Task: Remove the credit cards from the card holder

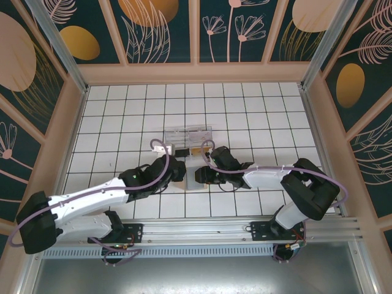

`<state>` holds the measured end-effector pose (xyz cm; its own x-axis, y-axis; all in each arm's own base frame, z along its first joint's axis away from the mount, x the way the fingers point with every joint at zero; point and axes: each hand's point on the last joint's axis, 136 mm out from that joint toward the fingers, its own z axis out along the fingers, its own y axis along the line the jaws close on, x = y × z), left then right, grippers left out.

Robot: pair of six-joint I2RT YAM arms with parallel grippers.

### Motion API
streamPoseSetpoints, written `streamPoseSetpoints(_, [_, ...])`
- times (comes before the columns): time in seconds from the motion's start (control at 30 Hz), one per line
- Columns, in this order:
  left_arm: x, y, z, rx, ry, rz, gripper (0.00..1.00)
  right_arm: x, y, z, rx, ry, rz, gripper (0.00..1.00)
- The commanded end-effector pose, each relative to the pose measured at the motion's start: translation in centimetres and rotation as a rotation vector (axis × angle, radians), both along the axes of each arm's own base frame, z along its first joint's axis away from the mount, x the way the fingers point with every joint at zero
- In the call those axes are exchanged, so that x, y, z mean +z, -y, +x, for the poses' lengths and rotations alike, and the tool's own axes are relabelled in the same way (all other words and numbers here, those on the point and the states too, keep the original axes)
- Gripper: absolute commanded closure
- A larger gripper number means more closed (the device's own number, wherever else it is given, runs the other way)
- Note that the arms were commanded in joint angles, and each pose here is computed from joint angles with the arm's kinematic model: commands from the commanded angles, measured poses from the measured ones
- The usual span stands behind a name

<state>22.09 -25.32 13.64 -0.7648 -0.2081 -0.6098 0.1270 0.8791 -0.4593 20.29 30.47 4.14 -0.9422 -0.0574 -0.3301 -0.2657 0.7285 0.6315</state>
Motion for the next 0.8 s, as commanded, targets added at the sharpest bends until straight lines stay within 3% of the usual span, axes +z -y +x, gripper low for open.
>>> streamPoseSetpoints(0.0, [-1.3,0.9,0.4,-0.024,-0.017,0.037,0.76,0.7,-0.9,0.5,0.014,0.032,0.011,0.58])
streamPoseSetpoints(0.23, [-7.8,-2.8,0.0,0.062,-0.100,0.212,0.80,0.7,-1.0,0.5,0.017,0.034,0.014,0.58])
streamPoseSetpoints(0.43, [-10.3,-5.1,-0.7,0.113,-0.136,0.281,0.80,1.0,-0.9,0.5,0.016,0.039,0.017,0.58])
streamPoseSetpoints(0.77, [-14.0,-6.0,-1.9,0.114,-0.196,0.292,0.86,1.4,-1.2,0.5,0.014,0.040,0.028,0.57])
